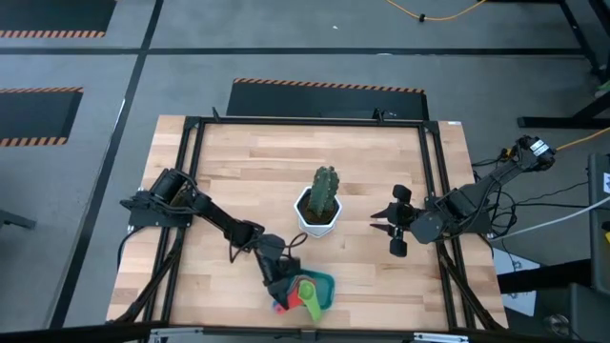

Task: Nest measuring cups in basket
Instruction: Put the nested measuring cups into the green bin

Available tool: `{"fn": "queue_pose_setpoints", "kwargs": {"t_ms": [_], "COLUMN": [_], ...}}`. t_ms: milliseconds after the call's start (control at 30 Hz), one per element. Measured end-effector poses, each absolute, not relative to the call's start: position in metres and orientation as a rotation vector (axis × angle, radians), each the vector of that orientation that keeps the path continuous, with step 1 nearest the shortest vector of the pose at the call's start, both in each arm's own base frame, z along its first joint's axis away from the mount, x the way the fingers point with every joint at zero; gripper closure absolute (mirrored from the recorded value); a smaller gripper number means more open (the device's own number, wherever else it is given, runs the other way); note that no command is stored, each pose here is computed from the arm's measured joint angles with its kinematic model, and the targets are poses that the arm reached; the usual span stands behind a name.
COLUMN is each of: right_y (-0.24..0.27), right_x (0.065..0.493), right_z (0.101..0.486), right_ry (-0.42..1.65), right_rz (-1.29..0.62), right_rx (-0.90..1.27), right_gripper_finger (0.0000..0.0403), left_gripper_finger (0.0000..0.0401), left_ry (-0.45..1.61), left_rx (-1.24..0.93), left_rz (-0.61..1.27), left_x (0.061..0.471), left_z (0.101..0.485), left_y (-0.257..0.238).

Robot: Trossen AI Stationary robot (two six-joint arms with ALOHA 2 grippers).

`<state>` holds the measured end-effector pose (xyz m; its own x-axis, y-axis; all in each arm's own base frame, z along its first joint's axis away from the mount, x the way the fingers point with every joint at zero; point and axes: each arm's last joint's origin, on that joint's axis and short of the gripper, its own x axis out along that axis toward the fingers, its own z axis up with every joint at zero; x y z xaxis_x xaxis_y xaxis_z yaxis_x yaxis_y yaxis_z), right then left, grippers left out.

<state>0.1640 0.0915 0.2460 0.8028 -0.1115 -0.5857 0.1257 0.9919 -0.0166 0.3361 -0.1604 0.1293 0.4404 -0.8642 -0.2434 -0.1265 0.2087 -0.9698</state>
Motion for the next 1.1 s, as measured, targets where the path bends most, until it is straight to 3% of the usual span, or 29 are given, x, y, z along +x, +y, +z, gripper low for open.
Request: {"fn": "queue_pose_setpoints", "kwargs": {"t_ms": [233,600,1100], "right_y": [0.091,0.091,0.091], "right_x": [0.164,0.164,0.164], "right_z": [0.246,0.246,0.246], "right_ry": [0.626,0.626,0.626], "right_rz": [-0.127,-0.127,-0.127], "right_rx": [0.024,0.023,0.024], "right_gripper_finger": [0.029,0.029,0.029], "left_gripper_finger": [0.0256,0.0194,0.0194], "left_ry": [1.021,1.023,1.102], "left_rx": [-1.274,-1.275,-1.356], "left_rz": [-0.673,-0.677,-0.686], "left_x": [0.336,0.336,0.34], "left_z": [0.13,0.13,0.131], "left_y": [-0.16,-0.16,-0.148]}}
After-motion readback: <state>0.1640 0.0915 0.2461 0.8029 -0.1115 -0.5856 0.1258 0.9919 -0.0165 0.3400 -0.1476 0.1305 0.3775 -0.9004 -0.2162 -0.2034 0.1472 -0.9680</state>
